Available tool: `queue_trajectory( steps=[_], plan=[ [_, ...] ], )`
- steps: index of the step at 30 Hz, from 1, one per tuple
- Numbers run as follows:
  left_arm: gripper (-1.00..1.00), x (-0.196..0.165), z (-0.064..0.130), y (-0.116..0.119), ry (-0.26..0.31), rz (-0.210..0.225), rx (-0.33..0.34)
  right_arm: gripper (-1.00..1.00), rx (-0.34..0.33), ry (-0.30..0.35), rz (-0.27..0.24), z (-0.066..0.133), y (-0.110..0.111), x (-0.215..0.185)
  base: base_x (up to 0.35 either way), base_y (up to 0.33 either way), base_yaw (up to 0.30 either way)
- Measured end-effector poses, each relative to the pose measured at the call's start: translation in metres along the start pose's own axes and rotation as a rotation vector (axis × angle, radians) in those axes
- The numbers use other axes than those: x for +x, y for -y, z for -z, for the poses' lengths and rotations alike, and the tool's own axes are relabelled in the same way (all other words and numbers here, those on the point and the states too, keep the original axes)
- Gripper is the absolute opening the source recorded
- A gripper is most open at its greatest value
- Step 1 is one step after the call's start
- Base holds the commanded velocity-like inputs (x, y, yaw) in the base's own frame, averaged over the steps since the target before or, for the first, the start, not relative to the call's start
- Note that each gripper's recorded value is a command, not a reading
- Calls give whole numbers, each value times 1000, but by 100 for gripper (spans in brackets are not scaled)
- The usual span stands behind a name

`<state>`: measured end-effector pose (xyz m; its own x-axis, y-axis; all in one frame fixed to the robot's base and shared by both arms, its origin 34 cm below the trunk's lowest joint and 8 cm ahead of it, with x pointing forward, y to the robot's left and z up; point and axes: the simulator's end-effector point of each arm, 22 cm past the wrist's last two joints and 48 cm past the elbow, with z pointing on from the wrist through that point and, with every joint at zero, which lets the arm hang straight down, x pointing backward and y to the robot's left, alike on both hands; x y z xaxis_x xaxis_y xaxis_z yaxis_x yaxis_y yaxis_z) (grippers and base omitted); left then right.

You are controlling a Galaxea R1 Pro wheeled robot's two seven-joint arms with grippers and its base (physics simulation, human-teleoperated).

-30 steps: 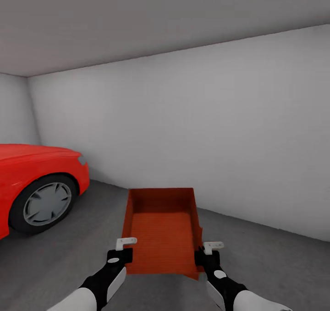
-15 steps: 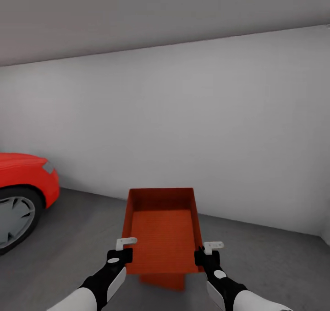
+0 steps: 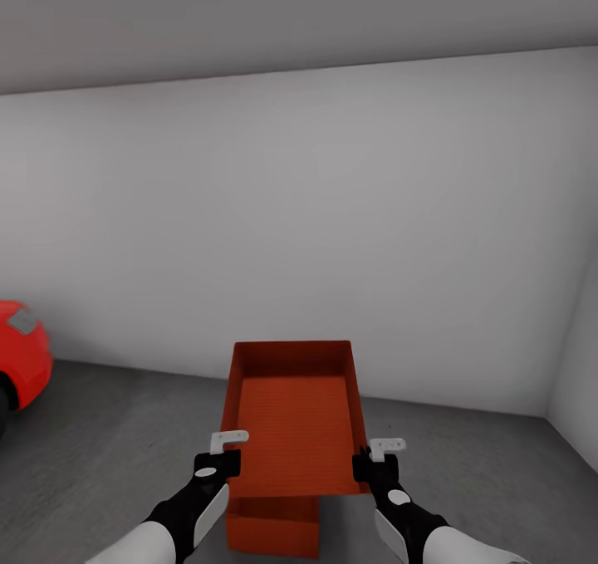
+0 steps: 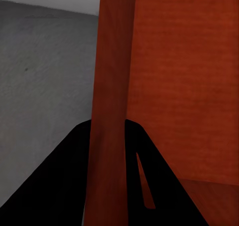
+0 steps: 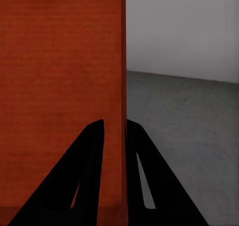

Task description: Move the two storage containers from the living room to the garage. In the garage, place one container on the floor and stack the other container on top of it (either order is fine).

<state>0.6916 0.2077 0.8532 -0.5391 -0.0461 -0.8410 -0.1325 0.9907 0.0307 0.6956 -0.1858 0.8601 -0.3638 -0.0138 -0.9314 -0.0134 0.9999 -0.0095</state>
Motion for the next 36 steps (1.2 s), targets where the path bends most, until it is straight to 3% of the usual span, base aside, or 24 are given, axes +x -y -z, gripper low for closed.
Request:
queue_trajectory(
  steps=[18, 36],
  plan=[
    [-100, 0, 0, 0, 0, 0, 0, -100, 0, -1, 1, 0, 0, 0, 314, 141, -3],
    [-100, 0, 0, 0, -1, 1, 0, -100, 0, -1, 1, 0, 0, 0, 51, 6, 0]
  ],
)
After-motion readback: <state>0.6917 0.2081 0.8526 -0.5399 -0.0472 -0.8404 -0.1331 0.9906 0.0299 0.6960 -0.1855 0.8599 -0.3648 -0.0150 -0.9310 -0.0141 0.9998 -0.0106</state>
